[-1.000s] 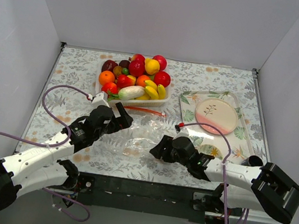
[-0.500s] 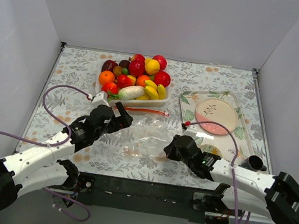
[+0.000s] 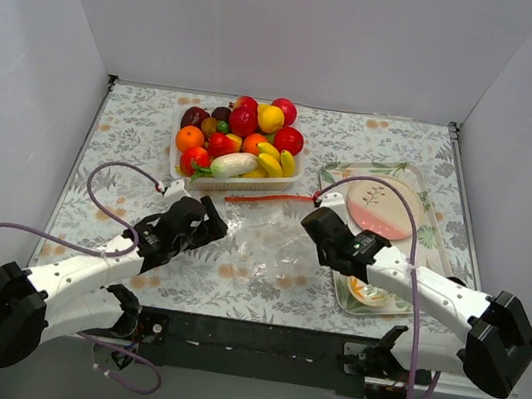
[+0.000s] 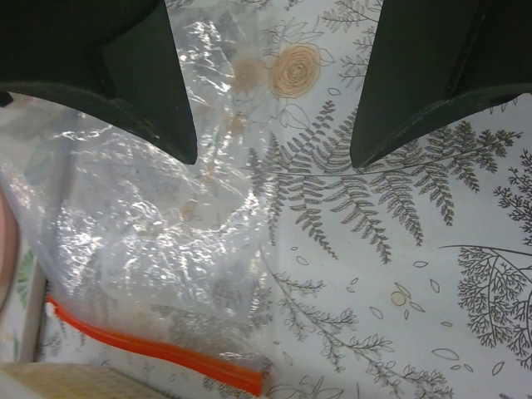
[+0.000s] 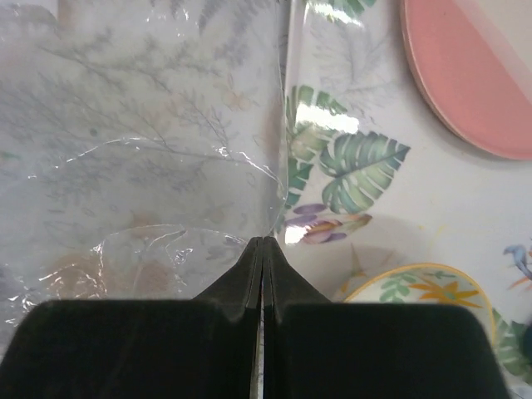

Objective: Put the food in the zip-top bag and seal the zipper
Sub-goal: Adjust the zipper food storage bag at the center of the board.

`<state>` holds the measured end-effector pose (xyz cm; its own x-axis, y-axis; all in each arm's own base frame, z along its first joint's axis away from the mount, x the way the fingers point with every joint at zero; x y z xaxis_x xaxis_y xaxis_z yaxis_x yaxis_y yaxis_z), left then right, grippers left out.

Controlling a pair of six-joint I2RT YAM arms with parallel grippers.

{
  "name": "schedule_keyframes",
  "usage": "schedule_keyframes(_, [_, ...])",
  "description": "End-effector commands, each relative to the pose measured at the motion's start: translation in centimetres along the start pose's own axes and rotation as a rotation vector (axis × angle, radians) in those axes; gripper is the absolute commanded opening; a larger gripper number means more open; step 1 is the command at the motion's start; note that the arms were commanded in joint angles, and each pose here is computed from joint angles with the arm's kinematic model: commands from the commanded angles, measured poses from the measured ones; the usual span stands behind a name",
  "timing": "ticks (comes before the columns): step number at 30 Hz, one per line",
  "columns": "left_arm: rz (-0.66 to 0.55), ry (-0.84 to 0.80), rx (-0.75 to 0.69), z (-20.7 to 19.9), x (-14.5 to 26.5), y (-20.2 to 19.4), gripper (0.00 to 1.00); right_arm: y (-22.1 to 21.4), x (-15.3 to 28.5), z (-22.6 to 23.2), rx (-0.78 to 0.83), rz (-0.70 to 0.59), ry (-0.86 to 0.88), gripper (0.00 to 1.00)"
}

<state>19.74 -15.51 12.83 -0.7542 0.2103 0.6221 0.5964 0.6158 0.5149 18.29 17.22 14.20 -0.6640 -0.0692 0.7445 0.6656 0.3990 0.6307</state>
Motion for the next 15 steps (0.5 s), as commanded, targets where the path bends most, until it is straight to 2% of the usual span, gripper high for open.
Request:
schedule_keyframes(1, [0.035,0.001,0.054,1.5,-1.4,-1.3,0.7,-0.6,1.2,-1.4,0.096,0.049,-0.014,0.01])
schedule_keyframes(3, [0.096,-0.047,0.076,1.6,-1.9,-2.6,0.66,-0.5,1.9,-0.9,0.078,0.023,0.073,0.01])
schedule_keyframes(7, [0.144,-0.11,0.134,1.5,-2.2,-3.9,0.66,-0.7,2.1,-1.1,0.068,0.026,0.082,0.01])
schedule_keyframes(12, [0.142,-0.157,0.164,0.8,-2.3,-4.5,0.7,-1.3,2.1,-0.4,0.078,0.042,0.151,0.01])
schedule_keyframes(15, [0.149,-0.138,0.174,0.7,-2.5,-5.4,0.68,-1.2,2.1,-0.3,0.07,0.033,0.156,0.01])
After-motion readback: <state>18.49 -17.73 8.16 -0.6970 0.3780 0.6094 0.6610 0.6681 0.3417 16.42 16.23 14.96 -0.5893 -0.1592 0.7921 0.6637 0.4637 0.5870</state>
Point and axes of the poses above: each gripper's point midway between its finger pads, its own x axis back along the fingers, its own z axis along the line the jaws close on, y = z × x, the point moved 6 cm from there along x, back along the fingers, and after that the axes turned 6 degrees about x, right-handed, at the moved point
